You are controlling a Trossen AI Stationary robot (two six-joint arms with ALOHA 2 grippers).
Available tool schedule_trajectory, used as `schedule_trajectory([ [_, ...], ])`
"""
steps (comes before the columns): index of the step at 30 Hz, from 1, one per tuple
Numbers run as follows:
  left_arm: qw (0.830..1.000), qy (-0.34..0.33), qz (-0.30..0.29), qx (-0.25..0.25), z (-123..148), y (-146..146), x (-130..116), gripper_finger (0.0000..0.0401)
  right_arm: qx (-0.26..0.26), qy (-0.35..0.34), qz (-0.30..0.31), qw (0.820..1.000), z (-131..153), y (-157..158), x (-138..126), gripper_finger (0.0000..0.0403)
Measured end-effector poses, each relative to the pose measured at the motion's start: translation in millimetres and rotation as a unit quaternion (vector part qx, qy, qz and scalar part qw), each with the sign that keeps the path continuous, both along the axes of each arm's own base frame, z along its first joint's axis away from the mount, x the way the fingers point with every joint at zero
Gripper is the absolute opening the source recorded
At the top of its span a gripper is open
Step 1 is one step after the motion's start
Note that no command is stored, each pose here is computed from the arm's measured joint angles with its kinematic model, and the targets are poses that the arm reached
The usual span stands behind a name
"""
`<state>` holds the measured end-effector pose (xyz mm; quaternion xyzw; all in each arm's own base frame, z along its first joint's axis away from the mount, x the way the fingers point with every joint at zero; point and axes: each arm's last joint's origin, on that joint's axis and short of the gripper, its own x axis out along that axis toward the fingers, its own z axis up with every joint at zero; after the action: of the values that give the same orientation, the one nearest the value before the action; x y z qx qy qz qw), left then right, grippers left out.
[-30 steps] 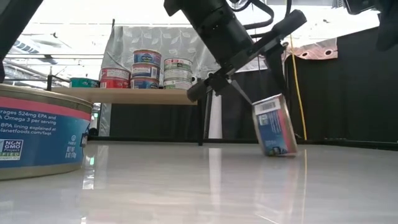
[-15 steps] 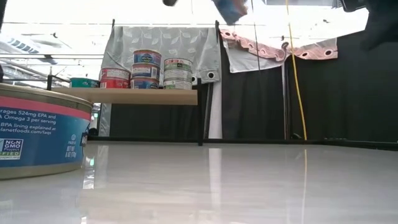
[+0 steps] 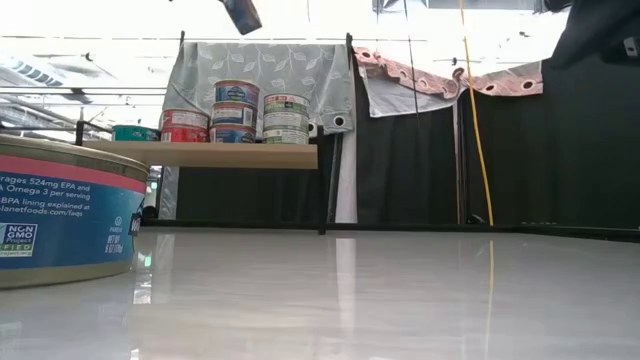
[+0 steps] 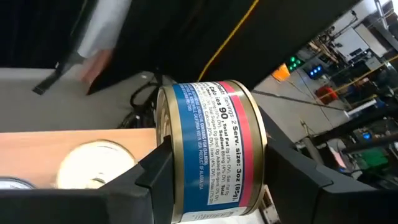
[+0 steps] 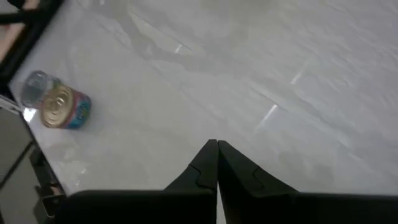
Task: Stack canned seafood by type on shelf
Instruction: Stack the blue pink tuna can on top of the blue pink tuna cans on the shelf
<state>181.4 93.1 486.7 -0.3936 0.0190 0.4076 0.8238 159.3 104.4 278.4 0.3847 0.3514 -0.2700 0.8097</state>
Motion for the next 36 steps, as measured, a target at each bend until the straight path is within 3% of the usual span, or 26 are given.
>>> schedule_trajectory([
  [6, 0.997, -0.02, -0.069, -0.039, 0.8, 31.6, -25.9, 0.0198, 0.002, -0.009, 0.001, 1.0, 0.9, 0.9, 1.4, 0.0],
  [13, 0.988, 0.004, -0.108, -0.108, -22.8, 58.9, -38.1, 0.0198, 0.001, -0.016, 0.003, 1.0, 1.6, 1.4, 2.4, 0.0],
  [20, 0.976, 0.017, -0.162, -0.145, -49.6, 76.7, -30.9, 0.0198, -0.003, -0.022, 0.005, 1.0, 2.3, 1.7, 3.2, 0.0],
  [36, 0.97, 0.023, -0.174, -0.167, -71.4, 107.7, -7.5, 0.0208, -0.002, -0.024, 0.005, 1.0, 2.4, 1.9, 3.5, 0.0],
])
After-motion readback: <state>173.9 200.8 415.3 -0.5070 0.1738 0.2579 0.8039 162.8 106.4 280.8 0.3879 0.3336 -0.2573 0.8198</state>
